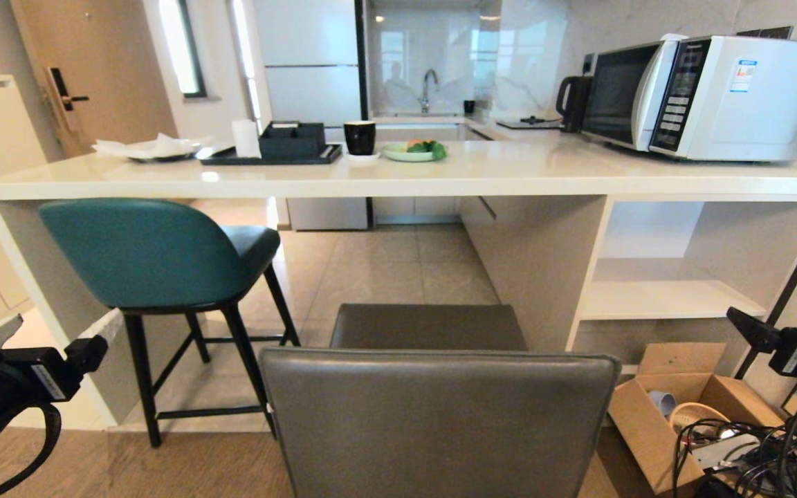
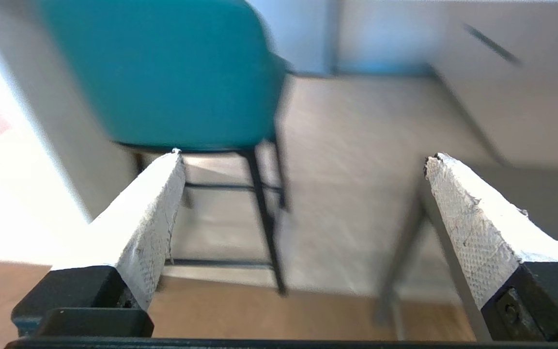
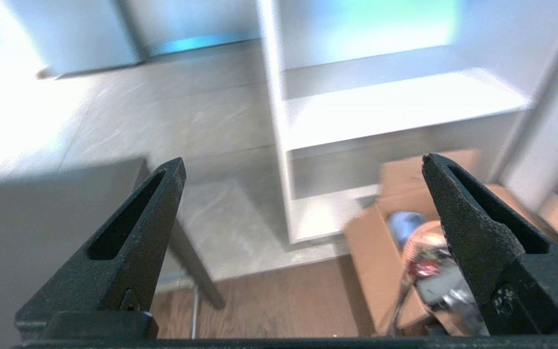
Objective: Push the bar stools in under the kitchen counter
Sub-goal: Pull the blue chair out from under the dining table
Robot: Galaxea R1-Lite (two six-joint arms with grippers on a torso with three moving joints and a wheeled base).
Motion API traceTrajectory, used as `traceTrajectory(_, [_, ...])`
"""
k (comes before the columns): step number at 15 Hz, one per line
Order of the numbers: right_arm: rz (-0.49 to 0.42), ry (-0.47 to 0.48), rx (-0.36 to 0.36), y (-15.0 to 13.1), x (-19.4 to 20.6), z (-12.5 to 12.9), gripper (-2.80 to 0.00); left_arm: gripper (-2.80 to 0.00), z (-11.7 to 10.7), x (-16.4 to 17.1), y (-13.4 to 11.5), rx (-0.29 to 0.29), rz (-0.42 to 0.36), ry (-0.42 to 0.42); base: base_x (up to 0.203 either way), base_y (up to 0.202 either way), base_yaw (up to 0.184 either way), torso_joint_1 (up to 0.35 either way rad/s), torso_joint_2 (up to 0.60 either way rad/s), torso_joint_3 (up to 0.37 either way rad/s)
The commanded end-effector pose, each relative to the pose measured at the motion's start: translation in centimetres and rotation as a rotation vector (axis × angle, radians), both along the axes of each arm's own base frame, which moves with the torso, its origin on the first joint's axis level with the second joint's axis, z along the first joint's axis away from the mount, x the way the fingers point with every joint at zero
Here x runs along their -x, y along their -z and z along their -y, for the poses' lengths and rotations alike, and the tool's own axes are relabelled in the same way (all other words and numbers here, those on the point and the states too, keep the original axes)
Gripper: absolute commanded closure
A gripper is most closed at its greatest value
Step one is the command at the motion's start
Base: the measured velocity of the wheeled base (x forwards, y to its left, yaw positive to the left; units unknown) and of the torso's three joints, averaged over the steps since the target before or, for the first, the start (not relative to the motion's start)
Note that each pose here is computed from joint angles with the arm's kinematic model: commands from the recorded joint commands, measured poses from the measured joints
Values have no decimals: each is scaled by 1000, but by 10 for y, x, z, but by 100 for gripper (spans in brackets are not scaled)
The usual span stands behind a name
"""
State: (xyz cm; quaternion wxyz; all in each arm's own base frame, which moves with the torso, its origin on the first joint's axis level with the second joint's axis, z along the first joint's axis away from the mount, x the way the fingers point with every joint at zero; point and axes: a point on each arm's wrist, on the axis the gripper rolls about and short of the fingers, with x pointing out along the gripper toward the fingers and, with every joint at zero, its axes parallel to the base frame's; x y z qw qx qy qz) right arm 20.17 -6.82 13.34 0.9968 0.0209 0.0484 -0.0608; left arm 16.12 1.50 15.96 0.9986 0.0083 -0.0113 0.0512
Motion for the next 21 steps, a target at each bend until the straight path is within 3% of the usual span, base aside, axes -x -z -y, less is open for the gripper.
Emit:
traceTrajectory(1, [18,20,-27,-40,20,-13,-280,-280,12,0,-5,3,10,-50,0,0,0,0,0,0])
traceTrajectory(4, [7,-57,-119,-78,58,-39,-280,-280,16,21,-23,7,41,-33,0,0,0,0,0,0])
traceTrajectory(7, [126,-219,-127,-104,104,-60,-280,-280,19,61,-54,43,48,31,0,0,0,0,0,0])
traceTrajectory(12, [209,-407,-113,-109,192,-76,-280,-280,16,157,-79,79,110,261,0,0,0,0,0,0])
traceTrajectory(14, [231,-490,-103,-110,217,-80,-280,-280,13,185,-83,79,140,290,0,0,0,0,0,0])
traceTrajectory(17, [268,-539,-91,-120,236,-81,-280,-280,11,208,-76,57,190,277,0,0,0,0,0,0])
traceTrajectory(21, [290,-607,-66,-106,280,-81,-280,-280,7,217,-88,60,179,46,0,0,0,0,0,0])
